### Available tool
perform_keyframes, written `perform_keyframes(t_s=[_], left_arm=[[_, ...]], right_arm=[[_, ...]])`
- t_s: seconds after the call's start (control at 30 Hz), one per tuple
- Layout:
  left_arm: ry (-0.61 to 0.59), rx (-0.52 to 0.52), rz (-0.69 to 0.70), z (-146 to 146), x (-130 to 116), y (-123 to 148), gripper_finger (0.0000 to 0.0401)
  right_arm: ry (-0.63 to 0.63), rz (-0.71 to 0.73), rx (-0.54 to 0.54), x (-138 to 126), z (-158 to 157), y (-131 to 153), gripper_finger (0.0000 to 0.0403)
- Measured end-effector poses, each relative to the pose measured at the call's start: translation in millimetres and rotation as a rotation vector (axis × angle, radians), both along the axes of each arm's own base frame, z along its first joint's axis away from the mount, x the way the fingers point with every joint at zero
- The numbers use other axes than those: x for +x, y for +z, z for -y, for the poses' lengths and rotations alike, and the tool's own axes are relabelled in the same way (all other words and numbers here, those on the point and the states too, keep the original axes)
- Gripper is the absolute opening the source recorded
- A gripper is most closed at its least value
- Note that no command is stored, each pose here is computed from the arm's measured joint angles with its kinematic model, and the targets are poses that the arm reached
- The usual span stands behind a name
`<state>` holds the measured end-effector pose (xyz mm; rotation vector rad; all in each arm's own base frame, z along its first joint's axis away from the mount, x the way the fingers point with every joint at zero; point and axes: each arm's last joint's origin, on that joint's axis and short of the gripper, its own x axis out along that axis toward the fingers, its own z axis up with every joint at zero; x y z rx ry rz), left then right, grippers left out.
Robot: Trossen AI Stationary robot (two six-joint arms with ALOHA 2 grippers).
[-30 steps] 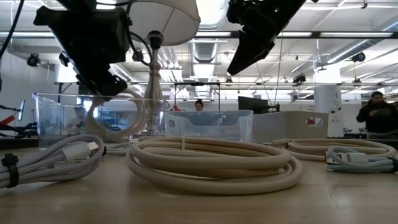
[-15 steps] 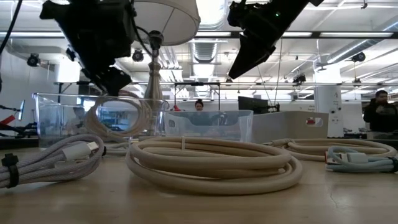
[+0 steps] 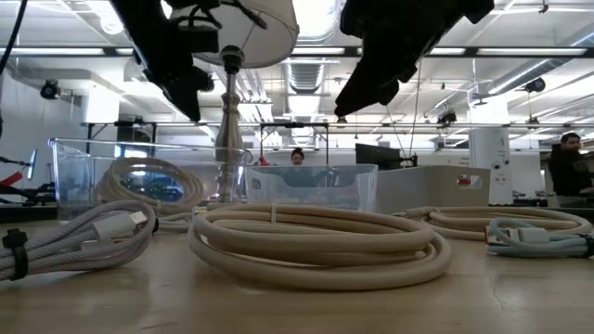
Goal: Pick & Place USB Port
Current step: Put the brown HDMI cable into the transparent bin
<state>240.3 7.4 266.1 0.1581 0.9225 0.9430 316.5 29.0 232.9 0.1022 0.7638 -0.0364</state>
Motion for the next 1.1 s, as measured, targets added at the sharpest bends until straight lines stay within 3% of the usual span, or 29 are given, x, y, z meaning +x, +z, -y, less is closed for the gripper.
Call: perform_keyframes(t_s=[0.2, 0.5, 0.77, 1.1], left_arm=[[-0.116, -0.031, -0.002, 5, 8, 4, 0.0186], [-0.44, -0.131, 0.02, 13, 28, 8, 0.0184], [-0.485, -0.094, 0.001, 13, 30, 10, 0.0182], [-0.49, -0.093, -0.004, 13, 30, 9, 0.0179]], right_arm=[[0.031, -0.006, 0.111, -4, -26, -21, 0.0164], [0.119, -0.068, 0.114, 23, -66, -80, 0.0164], [0.094, -0.107, 0.114, 47, -72, -90, 0.0164], [0.081, -0.153, 0.109, 47, -72, -104, 0.0164]])
